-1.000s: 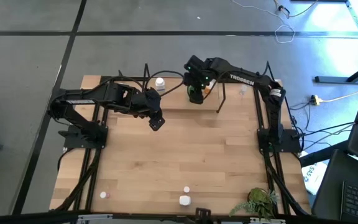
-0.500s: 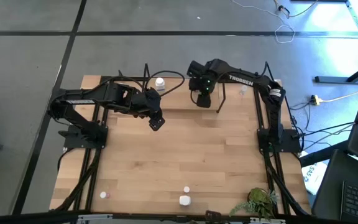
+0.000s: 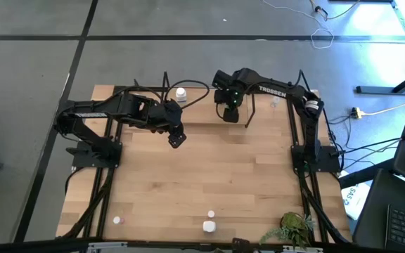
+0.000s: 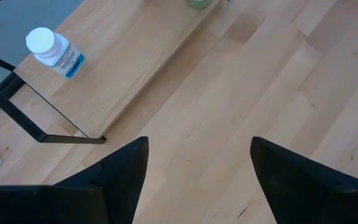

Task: Pick and place medicine bottles onto shelf by color
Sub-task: Put the green pill bottle on the shelf, then put the right pink pill bottle on the shelf

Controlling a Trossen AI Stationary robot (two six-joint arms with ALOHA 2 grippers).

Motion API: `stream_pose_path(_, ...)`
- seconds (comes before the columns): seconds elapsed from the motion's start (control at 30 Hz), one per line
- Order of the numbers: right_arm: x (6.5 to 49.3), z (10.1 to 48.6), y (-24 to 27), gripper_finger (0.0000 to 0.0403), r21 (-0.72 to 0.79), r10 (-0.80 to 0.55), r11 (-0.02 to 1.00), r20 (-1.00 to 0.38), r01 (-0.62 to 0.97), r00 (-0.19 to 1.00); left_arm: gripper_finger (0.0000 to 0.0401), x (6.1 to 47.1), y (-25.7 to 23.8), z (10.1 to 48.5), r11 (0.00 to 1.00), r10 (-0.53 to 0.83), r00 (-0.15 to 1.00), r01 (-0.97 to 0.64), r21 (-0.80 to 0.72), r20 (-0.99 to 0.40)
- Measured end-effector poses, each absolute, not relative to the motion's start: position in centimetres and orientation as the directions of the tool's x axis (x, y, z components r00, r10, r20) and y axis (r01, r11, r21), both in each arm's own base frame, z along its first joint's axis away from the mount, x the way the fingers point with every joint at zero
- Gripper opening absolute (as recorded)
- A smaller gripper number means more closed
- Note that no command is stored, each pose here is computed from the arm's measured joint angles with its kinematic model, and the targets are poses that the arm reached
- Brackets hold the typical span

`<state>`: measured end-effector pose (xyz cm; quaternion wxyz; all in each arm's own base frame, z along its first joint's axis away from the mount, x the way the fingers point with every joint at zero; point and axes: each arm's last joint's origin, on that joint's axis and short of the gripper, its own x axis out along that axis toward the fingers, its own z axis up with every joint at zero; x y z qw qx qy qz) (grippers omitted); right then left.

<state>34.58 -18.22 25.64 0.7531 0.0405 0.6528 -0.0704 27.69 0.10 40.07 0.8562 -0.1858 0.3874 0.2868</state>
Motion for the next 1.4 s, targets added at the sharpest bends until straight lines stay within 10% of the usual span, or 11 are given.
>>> stream_pose_path(0.93, 35.5, 29.6, -18.6, 0.0248, -0.068, -0.096, 0.991, -0.957, 0.112, 0.275, 0.0276, 27.7, 0.1, 40.1, 0.766, 0.347, 0.536, -0.635, -0.097, -0.77)
stream_pose_path(1.4, 32.1, 36.9, -15.2, 0.0248, 0.082, 0.145, 0.986, -0.849, -0.145, 0.507, 0.0276, 25.5, -2.2, 40.6, 0.802, 0.301, 0.52, -0.592, -0.083, -0.799)
